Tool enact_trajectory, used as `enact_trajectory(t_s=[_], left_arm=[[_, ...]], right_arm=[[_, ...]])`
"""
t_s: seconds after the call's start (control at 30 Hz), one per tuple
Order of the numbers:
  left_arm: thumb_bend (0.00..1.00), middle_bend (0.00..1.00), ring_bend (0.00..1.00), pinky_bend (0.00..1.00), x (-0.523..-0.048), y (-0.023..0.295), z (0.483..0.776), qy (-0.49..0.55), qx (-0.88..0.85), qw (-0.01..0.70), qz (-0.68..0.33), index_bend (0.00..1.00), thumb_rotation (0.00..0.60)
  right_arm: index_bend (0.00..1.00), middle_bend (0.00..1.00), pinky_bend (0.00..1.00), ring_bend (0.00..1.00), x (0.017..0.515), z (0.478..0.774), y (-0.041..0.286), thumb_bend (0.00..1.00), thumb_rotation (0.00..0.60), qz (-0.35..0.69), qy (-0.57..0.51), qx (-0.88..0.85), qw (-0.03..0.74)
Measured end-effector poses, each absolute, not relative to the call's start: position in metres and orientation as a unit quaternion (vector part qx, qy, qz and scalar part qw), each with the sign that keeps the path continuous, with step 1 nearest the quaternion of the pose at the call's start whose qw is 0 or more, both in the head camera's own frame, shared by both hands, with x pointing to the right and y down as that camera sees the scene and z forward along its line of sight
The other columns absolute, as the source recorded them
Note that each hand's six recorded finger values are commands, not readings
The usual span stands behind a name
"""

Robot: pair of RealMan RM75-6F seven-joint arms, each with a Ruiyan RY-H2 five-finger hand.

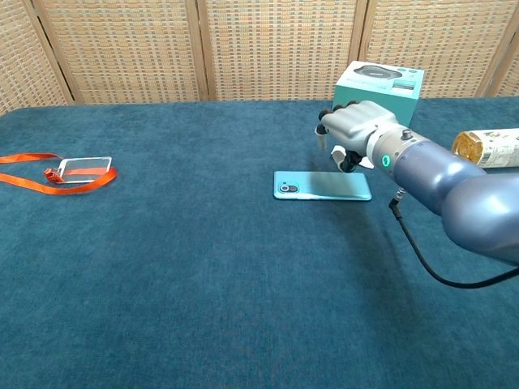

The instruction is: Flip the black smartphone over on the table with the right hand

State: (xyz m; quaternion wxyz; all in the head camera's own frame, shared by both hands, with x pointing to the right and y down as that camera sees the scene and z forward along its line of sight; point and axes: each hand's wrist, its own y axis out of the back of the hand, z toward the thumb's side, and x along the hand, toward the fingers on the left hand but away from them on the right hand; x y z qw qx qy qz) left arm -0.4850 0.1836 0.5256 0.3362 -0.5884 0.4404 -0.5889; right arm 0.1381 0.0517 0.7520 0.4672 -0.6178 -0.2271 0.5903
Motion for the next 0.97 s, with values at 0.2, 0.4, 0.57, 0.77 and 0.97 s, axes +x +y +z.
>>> enact_trajectory(t_s=[0.2, 0.4, 0.57, 0.77, 0.97], left_arm=[[0.0, 0.0, 0.0, 0.0, -0.486, 0.183, 0.526, 0.441, -0.587, 0.335, -0.59, 0.0, 0.6], [0.0, 0.0, 0.0, 0.0, -0.483, 0.184, 0.526, 0.437, -0.591, 0.338, -0.588, 0.0, 0.6], [0.0, 0.0, 0.0, 0.0, -0.476, 0.187, 0.525, 0.431, -0.598, 0.346, -0.58, 0.0, 0.6], [0.0, 0.0, 0.0, 0.0, -0.468, 0.192, 0.524, 0.424, -0.607, 0.355, -0.571, 0.0, 0.6], [0.0, 0.0, 0.0, 0.0, -0.461, 0.197, 0.521, 0.421, -0.607, 0.375, -0.561, 0.0, 0.6]], right_arm=[[0.34, 0.13, 0.0, 0.0, 0.135, 0.752, 0.046, 0.75, 0.6, 0.588, -0.245, -0.618, 0.461], [0.13, 0.09, 0.0, 0.0, 0.139, 0.73, 0.045, 0.42, 0.6, 0.557, -0.273, -0.633, 0.463], [0.0, 0.01, 0.0, 0.0, 0.165, 0.695, 0.051, 0.04, 0.6, 0.524, -0.303, -0.651, 0.457], [0.0, 0.0, 0.0, 0.0, 0.244, 0.647, 0.069, 0.0, 0.6, 0.519, -0.357, -0.64, 0.441], [0.0, 0.0, 0.0, 0.0, 0.321, 0.612, 0.108, 0.0, 0.6, 0.522, -0.412, -0.617, 0.422]])
